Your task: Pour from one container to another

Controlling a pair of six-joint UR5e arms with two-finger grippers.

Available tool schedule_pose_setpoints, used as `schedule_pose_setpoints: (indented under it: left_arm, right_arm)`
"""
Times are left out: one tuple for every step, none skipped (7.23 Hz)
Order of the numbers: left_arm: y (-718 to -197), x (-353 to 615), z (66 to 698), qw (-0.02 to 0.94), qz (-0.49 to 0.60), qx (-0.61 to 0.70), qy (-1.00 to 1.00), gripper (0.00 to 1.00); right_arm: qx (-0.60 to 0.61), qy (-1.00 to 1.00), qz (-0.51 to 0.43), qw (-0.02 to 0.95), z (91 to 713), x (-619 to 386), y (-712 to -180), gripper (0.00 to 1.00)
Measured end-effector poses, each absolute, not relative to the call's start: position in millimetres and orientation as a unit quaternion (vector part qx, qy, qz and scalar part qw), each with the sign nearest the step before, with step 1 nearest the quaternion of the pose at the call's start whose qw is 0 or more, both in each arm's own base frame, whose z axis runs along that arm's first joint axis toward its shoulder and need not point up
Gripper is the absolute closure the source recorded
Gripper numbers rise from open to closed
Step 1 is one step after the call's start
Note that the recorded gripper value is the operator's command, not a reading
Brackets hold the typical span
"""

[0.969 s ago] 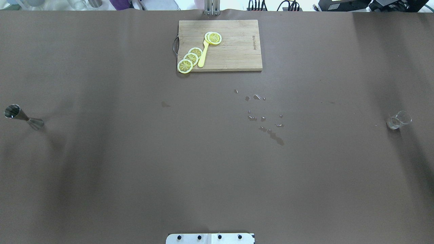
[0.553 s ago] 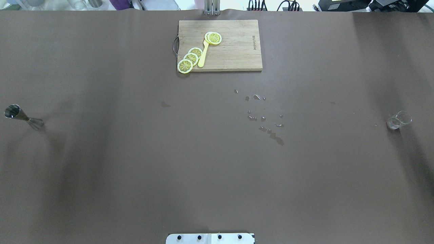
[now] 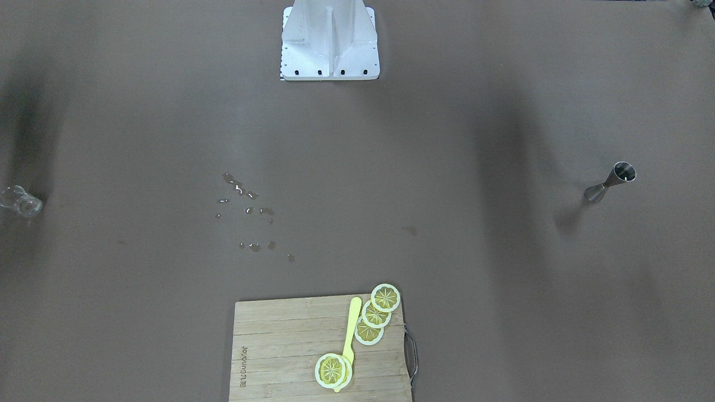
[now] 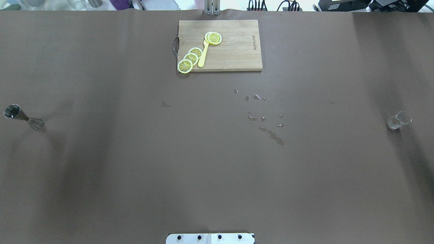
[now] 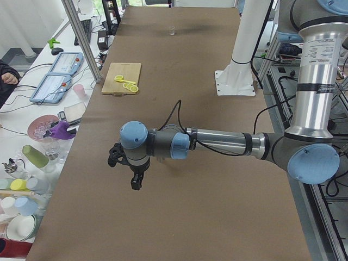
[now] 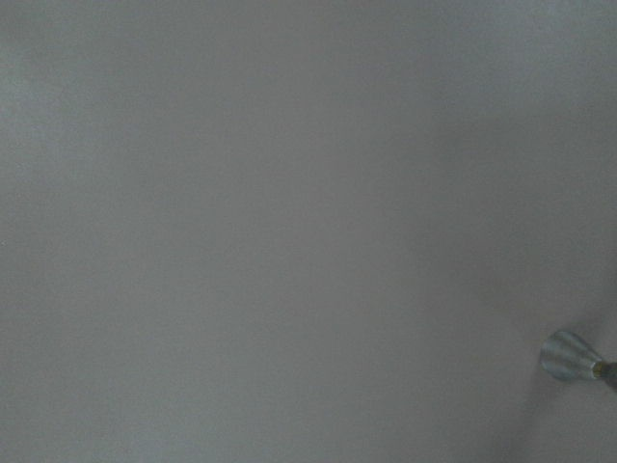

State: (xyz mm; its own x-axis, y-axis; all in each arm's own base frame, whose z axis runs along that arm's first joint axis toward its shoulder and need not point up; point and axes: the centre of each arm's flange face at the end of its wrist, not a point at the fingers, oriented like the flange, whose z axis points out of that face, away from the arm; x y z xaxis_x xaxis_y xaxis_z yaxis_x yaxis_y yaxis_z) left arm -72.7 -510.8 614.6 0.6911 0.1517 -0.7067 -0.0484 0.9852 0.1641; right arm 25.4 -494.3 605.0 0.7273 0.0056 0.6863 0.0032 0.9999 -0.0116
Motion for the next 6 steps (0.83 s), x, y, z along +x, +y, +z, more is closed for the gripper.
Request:
schedule_pose_setpoints:
  left_arm:
    - [-511,-73,614,0.917,0.055,0.067,0.389,0.02]
    - [-512,-73,612,0.917,0.055,0.068,0.389,0.02]
    - [-514,-73,607,0.917,0.054,0.071,0.389,0.02]
    - [-516,-73,600,0.917,0.049,0.075,0.389,0.02]
    - [-518,-73,591,0.916,0.042,0.078,0.390,0.02]
    - [-518,-73,586,0.916,0.035,0.079,0.391,0.02]
  right_arm:
    - [-0.007,-0.369,0.001,0.929,606,25,-494,0.00]
    - [-0.008,-0.369,0.001,0.929,608,25,-494,0.00]
    - [-0.008,-0.369,0.000,0.929,608,25,-494,0.00]
    - [-0.006,-0.370,-0.001,0.929,606,25,-494,0.00]
    - [-0.002,-0.371,-0.005,0.929,602,24,-495,0.00]
    - [0.011,-0.374,-0.014,0.927,599,23,-495,0.00]
